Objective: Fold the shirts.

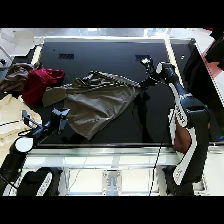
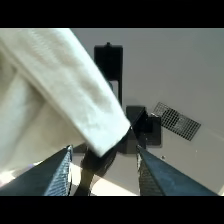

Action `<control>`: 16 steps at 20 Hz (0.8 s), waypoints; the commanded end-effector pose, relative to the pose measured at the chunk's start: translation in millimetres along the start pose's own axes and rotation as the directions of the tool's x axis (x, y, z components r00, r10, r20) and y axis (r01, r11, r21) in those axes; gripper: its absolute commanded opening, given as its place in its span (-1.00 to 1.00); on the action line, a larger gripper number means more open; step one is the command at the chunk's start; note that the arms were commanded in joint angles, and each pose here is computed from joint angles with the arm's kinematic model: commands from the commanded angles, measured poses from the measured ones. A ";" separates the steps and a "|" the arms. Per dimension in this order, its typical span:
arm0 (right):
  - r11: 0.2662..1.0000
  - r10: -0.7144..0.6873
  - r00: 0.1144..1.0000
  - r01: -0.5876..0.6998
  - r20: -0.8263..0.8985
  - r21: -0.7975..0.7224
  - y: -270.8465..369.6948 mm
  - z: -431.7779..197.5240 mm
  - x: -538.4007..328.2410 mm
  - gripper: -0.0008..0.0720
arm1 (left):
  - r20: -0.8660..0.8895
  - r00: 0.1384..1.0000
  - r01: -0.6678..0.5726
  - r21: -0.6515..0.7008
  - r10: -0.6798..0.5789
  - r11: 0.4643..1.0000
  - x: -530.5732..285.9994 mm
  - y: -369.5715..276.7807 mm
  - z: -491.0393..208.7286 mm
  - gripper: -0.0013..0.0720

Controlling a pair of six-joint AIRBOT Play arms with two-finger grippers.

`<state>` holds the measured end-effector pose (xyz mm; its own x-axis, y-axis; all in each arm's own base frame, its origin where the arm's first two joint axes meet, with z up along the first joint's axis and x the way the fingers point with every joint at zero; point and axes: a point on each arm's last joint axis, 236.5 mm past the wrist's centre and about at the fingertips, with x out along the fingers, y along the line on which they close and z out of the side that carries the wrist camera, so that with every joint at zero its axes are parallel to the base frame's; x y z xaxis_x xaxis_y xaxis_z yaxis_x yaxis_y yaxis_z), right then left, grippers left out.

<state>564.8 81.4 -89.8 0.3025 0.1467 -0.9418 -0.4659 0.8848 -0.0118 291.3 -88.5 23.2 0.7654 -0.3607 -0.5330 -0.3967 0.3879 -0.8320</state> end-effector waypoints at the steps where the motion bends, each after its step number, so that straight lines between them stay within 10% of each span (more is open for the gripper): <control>1: 1.000 -0.004 1.000 0.004 0.013 0.009 -1.5 7.2 8.9 0.10 | 0.000 1.000 0.001 -0.004 -0.001 1.000 -0.1 -0.2 0.0 0.94; 7: 1.000 -0.012 0.998 0.012 0.055 0.004 3.4 25.2 11.2 -0.32 | 0.002 1.000 -0.003 0.003 0.003 1.000 0.0 0.9 0.3 0.94; 9: 0.999 -0.016 0.999 0.014 0.045 0.037 0.3 22.0 12.0 -0.93 | 0.001 1.000 -0.006 0.001 0.006 1.000 0.4 2.5 -0.3 0.94; 16: 0.977 -0.029 0.999 0.026 0.015 0.214 -32.2 4.2 -15.1 -0.93 | -0.044 0.994 -0.105 -0.091 0.102 0.990 9.3 54.7 -19.5 0.94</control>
<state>584.1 69.2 -83.8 0.3408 0.1377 -0.9300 -0.3245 0.9457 0.0211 278.6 -87.8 -6.5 0.7296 -0.3579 -0.5828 -0.4667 0.3623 -0.8068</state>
